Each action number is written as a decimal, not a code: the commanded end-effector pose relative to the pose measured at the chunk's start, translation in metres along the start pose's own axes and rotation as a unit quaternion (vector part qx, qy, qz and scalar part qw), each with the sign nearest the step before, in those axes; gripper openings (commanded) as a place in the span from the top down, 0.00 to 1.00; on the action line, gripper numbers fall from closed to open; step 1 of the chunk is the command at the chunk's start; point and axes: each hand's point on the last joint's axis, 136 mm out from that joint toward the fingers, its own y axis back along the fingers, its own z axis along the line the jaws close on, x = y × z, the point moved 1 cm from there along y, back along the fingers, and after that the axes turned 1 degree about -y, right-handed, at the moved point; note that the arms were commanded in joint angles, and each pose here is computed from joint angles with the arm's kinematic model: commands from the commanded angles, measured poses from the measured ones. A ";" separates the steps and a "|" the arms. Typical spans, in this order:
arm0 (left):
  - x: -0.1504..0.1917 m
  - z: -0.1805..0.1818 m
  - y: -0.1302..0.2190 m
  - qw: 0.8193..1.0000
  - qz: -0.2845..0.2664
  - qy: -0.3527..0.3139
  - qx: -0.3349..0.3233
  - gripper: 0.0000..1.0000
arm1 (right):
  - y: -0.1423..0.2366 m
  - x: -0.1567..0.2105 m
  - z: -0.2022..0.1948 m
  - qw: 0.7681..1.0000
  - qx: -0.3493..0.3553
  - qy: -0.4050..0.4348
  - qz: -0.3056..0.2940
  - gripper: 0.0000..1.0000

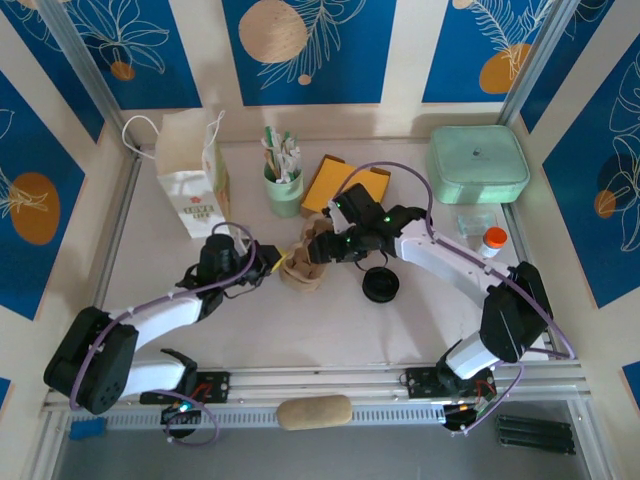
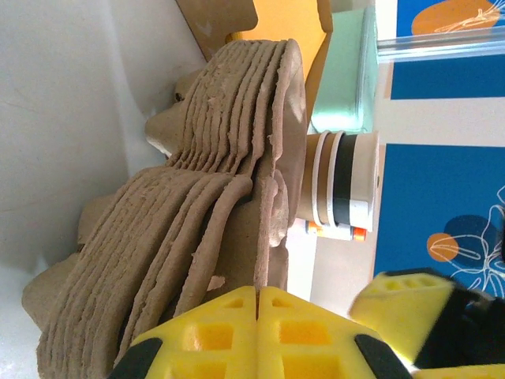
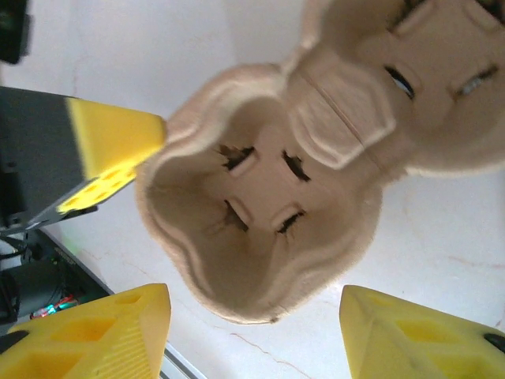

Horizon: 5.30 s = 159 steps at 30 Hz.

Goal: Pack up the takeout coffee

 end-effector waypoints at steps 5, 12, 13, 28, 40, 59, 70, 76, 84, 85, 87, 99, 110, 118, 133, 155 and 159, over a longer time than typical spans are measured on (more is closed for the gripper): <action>-0.015 -0.027 0.016 0.997 -0.056 -0.020 0.053 1.00 | 0.009 -0.004 -0.011 0.995 0.016 -0.092 -0.041 0.41; -0.019 -0.034 0.024 0.995 -0.072 -0.025 0.062 1.00 | 0.002 -0.008 -0.014 0.991 0.012 -0.123 -0.051 0.41; -0.019 -0.033 0.024 0.995 -0.073 -0.025 0.062 1.00 | 0.000 -0.009 -0.013 0.991 0.007 -0.125 -0.049 0.41; -0.018 -0.004 0.027 0.995 -0.083 0.034 0.040 1.00 | -0.033 -0.015 -0.020 0.979 -0.009 -0.200 -0.044 0.44; -0.016 0.002 0.028 0.995 -0.081 0.049 0.035 1.00 | -0.048 -0.033 -0.027 0.968 -0.018 -0.242 -0.060 0.42; -0.014 0.005 0.029 0.995 -0.079 0.049 0.033 1.00 | -0.053 -0.062 -0.023 0.967 -0.037 -0.243 -0.066 0.42; -0.014 0.004 0.029 0.995 -0.079 0.046 0.033 1.00 | -0.056 -0.072 -0.021 0.967 -0.049 -0.241 -0.065 0.42; -0.014 0.004 0.029 0.995 -0.079 0.046 0.033 1.00 | -0.054 -0.075 -0.020 0.967 -0.055 -0.241 -0.063 0.43; -0.015 0.004 0.030 0.995 -0.081 0.047 0.032 1.00 | -0.045 -0.064 -0.031 0.966 -0.013 -0.247 -0.077 0.41; -0.014 0.004 0.030 0.995 -0.080 0.047 0.032 1.00 | -0.046 -0.063 -0.032 0.966 -0.013 -0.247 -0.076 0.41; -0.015 0.004 0.030 0.995 -0.080 0.046 0.032 1.00 | -0.049 -0.064 -0.032 0.966 -0.016 -0.248 -0.073 0.41; -0.014 0.005 0.031 0.995 -0.080 0.046 0.030 1.00 | -0.060 -0.079 -0.024 0.966 -0.035 -0.247 -0.062 0.42; -0.014 0.005 0.030 0.995 -0.078 0.046 0.030 1.00 | -0.042 -0.097 0.004 0.966 -0.115 -0.214 -0.092 0.44; -0.014 0.003 0.029 0.995 -0.077 0.046 0.032 1.00 | -0.033 -0.093 -0.003 0.967 -0.078 -0.225 -0.089 0.45; -0.015 0.005 0.028 0.995 -0.078 0.047 0.030 1.00 | -0.055 -0.075 -0.026 0.966 -0.007 -0.253 -0.060 0.36; -0.015 0.006 0.027 0.996 -0.076 0.048 0.030 1.00 | -0.056 -0.095 -0.013 0.967 -0.049 -0.241 -0.065 0.40; -0.015 0.006 0.026 0.996 -0.074 0.048 0.031 1.00 | -0.058 -0.096 -0.013 0.966 -0.062 -0.243 -0.066 0.46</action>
